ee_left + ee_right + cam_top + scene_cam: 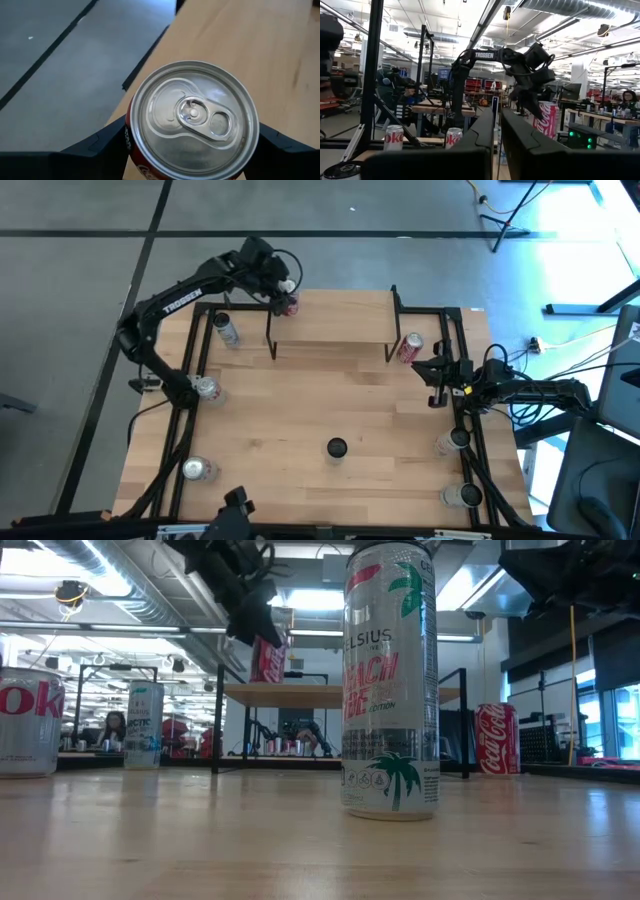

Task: Place canned beverage on shelf
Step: Put the left red-white soda can on the shelf

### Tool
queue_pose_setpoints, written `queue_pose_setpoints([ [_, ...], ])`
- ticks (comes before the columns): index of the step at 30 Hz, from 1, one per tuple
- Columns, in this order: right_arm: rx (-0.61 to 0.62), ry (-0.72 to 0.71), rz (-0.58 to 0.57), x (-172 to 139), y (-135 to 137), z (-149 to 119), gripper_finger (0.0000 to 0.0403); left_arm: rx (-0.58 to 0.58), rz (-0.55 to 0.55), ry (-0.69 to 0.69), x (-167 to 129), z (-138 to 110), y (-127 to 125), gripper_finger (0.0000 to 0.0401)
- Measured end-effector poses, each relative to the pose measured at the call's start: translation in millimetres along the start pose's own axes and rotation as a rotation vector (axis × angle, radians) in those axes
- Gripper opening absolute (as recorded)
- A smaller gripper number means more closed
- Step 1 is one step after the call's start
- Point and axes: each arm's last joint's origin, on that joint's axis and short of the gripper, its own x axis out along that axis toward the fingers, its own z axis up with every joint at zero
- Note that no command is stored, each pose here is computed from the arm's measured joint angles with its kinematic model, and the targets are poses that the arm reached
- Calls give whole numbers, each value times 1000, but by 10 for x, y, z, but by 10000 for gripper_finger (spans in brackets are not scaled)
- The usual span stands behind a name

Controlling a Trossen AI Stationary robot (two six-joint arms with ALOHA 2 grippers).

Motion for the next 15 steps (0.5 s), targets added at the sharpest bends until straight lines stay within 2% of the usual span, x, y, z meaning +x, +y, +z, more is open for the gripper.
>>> queue_pose_setpoints([
  [9, 0, -1, 0, 0, 0, 1, 28, -6, -12, 21, 73, -15, 4, 276],
  [15, 0, -1, 0, 0, 0, 1, 28, -9, 6, 34, 74, -22, 0, 301],
])
